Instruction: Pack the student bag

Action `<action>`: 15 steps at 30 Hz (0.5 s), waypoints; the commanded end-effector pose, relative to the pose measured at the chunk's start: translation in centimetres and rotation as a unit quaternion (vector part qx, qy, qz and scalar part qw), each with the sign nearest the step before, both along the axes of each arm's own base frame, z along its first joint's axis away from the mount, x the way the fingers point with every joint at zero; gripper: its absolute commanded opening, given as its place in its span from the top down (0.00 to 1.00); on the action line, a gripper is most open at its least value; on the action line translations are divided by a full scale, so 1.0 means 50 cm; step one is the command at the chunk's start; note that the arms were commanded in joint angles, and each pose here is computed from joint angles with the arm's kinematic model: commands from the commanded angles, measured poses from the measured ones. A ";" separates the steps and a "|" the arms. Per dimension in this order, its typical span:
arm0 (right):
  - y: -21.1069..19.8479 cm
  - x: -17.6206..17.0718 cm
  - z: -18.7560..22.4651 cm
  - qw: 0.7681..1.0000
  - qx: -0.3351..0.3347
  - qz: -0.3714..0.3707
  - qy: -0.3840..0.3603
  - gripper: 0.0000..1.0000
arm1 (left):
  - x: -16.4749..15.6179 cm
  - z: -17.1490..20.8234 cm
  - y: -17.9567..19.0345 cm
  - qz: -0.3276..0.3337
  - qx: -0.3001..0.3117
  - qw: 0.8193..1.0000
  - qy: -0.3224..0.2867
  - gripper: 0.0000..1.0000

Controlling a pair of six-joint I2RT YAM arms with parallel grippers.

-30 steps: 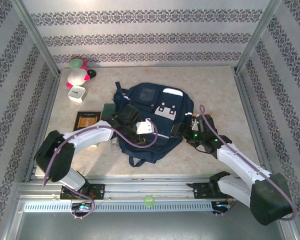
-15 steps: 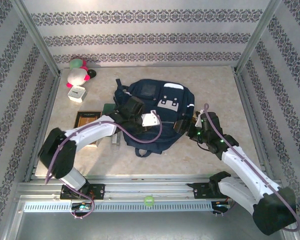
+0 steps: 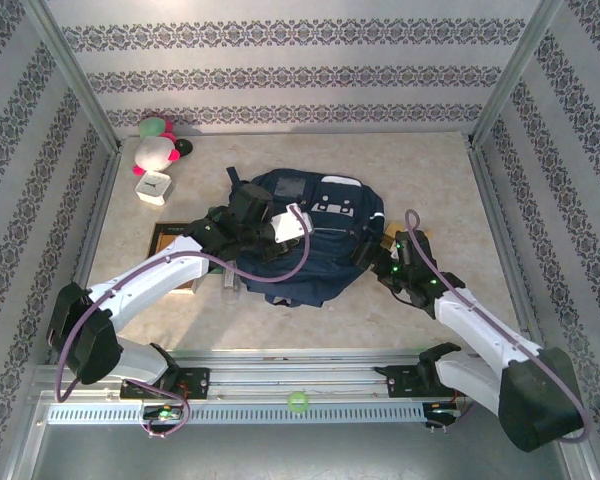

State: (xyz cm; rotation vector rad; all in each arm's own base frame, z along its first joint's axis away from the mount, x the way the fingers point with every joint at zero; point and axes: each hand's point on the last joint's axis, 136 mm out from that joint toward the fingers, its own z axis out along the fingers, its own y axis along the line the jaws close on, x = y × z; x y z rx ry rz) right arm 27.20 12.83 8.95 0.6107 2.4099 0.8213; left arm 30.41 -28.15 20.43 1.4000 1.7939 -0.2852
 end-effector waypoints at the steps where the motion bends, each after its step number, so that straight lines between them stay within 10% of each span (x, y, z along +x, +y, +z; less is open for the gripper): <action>1: 0.004 0.048 0.017 0.999 0.021 -0.024 -0.036 0.14 | -0.004 0.088 -0.012 0.005 -0.067 0.997 -0.035 1.00; 15: -0.028 0.154 -0.040 0.997 0.037 -0.065 -0.023 0.14 | -0.028 0.078 -0.008 -0.001 -0.080 0.997 -0.020 1.00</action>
